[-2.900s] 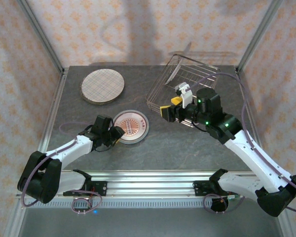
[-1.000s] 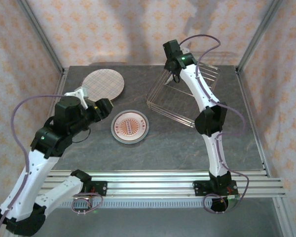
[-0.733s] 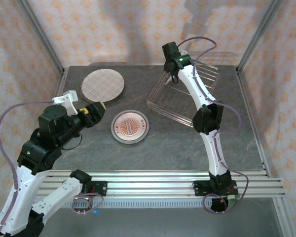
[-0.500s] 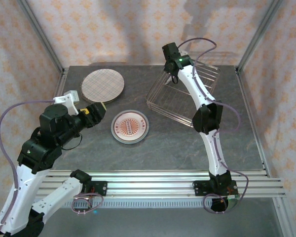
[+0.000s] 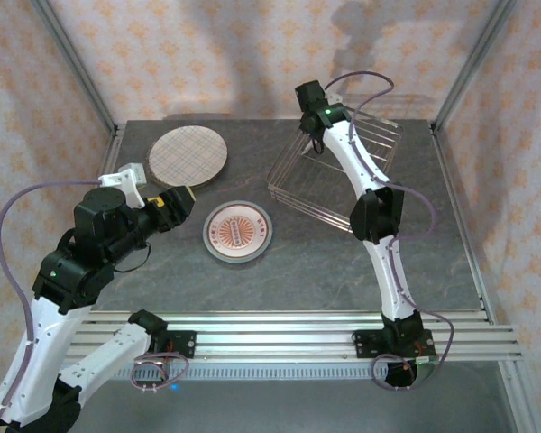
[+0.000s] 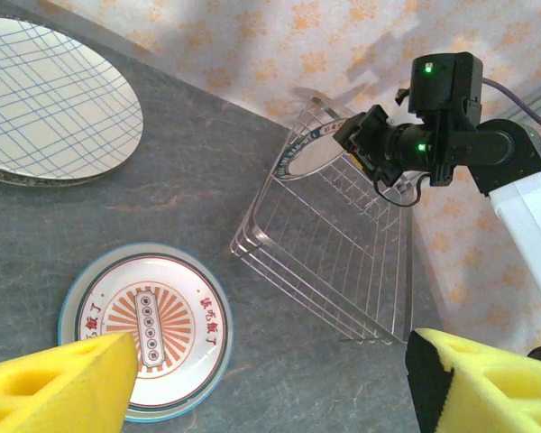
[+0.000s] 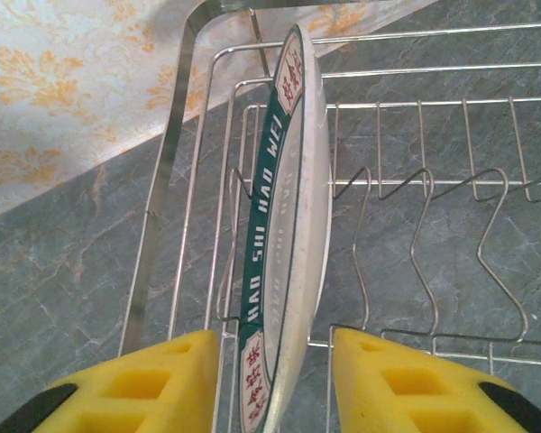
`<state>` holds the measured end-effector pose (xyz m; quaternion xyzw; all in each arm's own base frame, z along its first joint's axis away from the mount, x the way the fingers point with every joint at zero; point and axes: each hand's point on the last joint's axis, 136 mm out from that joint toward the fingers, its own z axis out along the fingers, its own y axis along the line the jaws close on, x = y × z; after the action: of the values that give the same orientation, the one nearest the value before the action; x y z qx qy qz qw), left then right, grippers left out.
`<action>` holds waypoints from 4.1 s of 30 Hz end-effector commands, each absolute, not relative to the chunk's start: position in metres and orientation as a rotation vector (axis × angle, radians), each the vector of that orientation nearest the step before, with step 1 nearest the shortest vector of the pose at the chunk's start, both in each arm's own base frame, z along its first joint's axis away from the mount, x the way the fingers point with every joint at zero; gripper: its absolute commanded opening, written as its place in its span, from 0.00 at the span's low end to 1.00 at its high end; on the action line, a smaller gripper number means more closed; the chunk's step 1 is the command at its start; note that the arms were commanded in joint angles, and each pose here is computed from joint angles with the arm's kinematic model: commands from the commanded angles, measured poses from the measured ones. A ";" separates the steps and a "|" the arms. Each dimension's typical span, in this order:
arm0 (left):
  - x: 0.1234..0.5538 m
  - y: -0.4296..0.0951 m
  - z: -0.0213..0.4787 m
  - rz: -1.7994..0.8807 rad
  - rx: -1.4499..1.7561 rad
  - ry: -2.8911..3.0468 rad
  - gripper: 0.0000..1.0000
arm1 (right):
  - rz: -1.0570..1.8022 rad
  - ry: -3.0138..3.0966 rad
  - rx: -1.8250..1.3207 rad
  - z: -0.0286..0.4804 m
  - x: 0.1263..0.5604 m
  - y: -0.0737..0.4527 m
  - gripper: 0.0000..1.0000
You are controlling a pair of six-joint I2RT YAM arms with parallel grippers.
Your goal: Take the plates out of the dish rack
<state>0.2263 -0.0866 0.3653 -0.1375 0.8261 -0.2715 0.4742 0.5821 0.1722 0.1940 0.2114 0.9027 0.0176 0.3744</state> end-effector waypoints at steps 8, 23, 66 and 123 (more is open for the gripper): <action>0.226 -0.084 0.373 -0.648 -0.331 2.001 0.78 | 0.022 2.265 0.556 0.198 0.592 0.166 0.29; 0.226 -0.087 0.371 -0.662 -0.324 2.008 0.79 | 0.007 2.246 0.568 0.209 0.589 0.162 0.18; 0.220 -0.086 0.366 -0.681 -0.340 2.016 0.79 | 0.120 2.303 0.647 0.192 0.593 0.158 0.40; 0.227 -0.096 0.366 -0.726 -0.318 2.015 0.79 | 0.053 2.074 0.685 0.296 0.565 0.148 0.00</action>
<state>0.2235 -0.0907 0.3632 -0.1346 0.8263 -0.2846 0.4669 0.5695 0.1508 0.2104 0.2586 0.8875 -0.0225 0.3807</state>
